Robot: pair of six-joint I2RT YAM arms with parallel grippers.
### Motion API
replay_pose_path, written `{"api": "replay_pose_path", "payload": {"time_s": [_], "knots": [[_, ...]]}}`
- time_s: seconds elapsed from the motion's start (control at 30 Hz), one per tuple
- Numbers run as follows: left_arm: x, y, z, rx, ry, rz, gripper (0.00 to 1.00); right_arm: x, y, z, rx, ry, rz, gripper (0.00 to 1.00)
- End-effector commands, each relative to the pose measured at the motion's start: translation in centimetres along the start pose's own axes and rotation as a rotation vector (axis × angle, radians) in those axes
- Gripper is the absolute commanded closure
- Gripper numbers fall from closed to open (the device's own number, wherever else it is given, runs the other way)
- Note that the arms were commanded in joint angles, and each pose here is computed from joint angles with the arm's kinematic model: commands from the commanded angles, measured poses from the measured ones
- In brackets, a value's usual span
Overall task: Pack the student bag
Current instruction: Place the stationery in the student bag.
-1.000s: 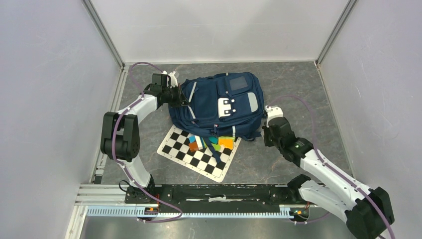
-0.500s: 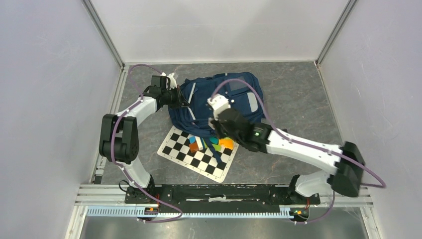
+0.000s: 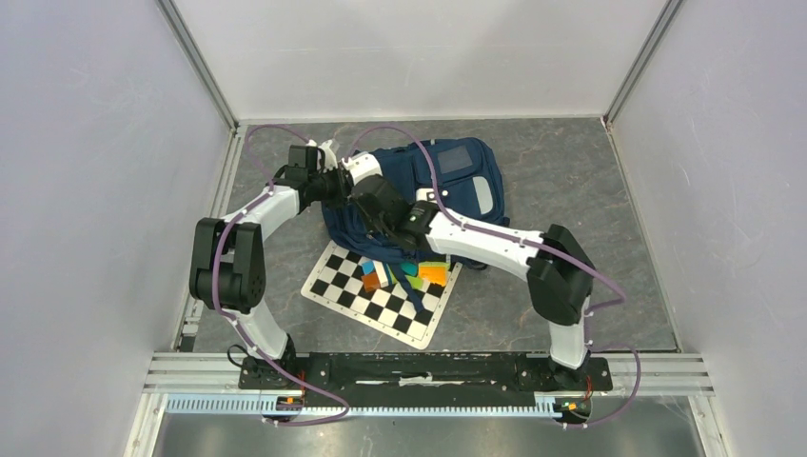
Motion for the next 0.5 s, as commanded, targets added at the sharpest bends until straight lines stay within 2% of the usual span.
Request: {"api": "replay_pose_path", "payload": {"time_s": [0.0, 0.23, 0.47], "knots": [[-1.2, -1.3, 0.5, 0.021, -0.035, 0.055, 0.98, -0.6, 2.9, -2.3, -0.044, 0.090, -0.004, 1.00], [-1.2, -1.4, 0.3, 0.009, -0.035, 0.052, 0.98, -0.2, 7.2, -1.2, -0.003, 0.172, 0.000, 1.00], [-1.2, -1.5, 0.2, 0.008, -0.034, 0.048, 0.98, -0.1, 9.3, -0.3, 0.005, 0.221, 0.068, 1.00]]}}
Point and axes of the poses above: each gripper's point midway between its finger pads, its own y axis out along the fingers, its own x axis along the line the jaws close on, z = x × y, the point moved 5 cm from there along -y, back along the fingers, and after that the axes turned 1 degree about -y, right-handed, at the moved point
